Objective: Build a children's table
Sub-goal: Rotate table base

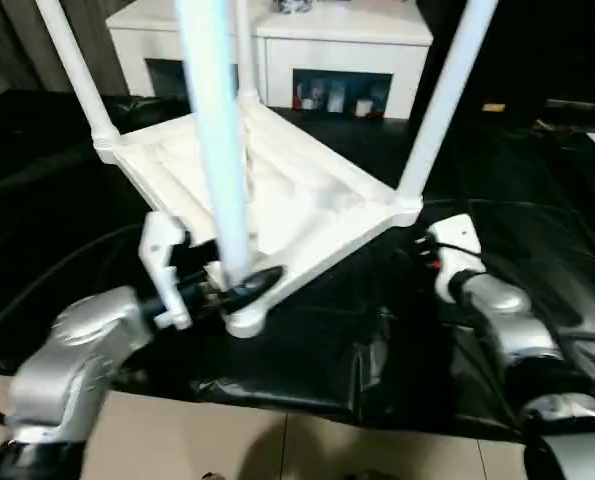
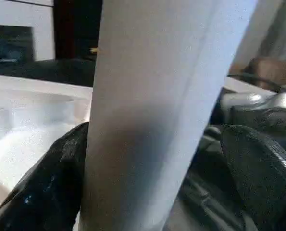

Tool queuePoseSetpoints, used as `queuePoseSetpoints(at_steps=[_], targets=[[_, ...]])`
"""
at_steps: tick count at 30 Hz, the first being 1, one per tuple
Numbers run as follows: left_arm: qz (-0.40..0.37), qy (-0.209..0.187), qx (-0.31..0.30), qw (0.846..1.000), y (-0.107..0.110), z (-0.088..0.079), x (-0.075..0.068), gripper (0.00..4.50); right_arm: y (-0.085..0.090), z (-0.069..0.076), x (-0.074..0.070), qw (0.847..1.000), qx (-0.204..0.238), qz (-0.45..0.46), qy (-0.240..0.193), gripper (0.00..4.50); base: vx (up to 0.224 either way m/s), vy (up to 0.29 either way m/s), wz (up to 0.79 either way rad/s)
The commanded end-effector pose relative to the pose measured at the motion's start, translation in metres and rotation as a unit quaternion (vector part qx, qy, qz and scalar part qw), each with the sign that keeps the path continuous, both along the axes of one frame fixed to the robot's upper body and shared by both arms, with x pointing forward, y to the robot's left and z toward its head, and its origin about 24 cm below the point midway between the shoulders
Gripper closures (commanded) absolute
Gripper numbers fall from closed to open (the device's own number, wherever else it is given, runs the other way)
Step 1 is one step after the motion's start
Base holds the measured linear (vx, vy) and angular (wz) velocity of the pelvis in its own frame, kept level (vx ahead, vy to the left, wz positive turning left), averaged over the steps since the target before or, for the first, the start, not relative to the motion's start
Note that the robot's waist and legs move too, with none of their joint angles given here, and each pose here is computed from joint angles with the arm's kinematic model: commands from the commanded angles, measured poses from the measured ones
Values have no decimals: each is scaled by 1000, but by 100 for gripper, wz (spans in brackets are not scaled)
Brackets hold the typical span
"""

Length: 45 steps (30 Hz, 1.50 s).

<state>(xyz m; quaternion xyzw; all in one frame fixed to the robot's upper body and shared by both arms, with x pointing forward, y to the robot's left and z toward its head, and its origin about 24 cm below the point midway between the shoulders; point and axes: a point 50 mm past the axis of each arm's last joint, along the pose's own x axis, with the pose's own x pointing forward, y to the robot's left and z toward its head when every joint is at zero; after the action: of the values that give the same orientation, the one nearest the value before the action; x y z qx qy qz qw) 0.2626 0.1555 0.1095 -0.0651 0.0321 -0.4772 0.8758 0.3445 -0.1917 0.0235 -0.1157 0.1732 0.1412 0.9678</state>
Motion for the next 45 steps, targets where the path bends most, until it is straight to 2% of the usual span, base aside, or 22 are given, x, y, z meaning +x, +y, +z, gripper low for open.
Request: queuePoseSetpoints(at_steps=[1,7,10,18,21,27,34,35,41,45], targets=[[-23,-2,3,1000,-9,1,1,3,3,5,6,1000,-13,-4,-6,63,0,0,0],[-33,-8,7,999,-16,6,5,3,7,9,18,998,-9,-67,-10,63,0,0,0],[-64,-8,-3,998,-27,16,-4,3,11,14,23,996,2,-82,-19,63,0,0,0],[-132,-15,-22,991,-55,36,-26,3,20,17,26,997,13,-76,-24,63,0,0,0],[-138,-23,-24,990,-61,41,-25,3,22,18,27,997,21,-73,-26,63,0,0,0],[-158,-37,-31,986,-85,49,-20,3,37,20,27,998,47,-37,-34,63,0,0,0],[-160,-51,-26,986,-108,48,-10,3,51,15,22,998,57,3,-28,63,0,0,0],[-165,-54,-30,984,-117,49,-8,3,56,14,20,998,57,24,-26,63,0,0,0],[-174,-57,-34,983,-131,48,-4,3,66,11,15,996,66,58,-19,63,0,0,0],[-189,-63,-48,979,-148,49,-3,3,79,9,9,992,78,100,-16,63,0,0,0]])
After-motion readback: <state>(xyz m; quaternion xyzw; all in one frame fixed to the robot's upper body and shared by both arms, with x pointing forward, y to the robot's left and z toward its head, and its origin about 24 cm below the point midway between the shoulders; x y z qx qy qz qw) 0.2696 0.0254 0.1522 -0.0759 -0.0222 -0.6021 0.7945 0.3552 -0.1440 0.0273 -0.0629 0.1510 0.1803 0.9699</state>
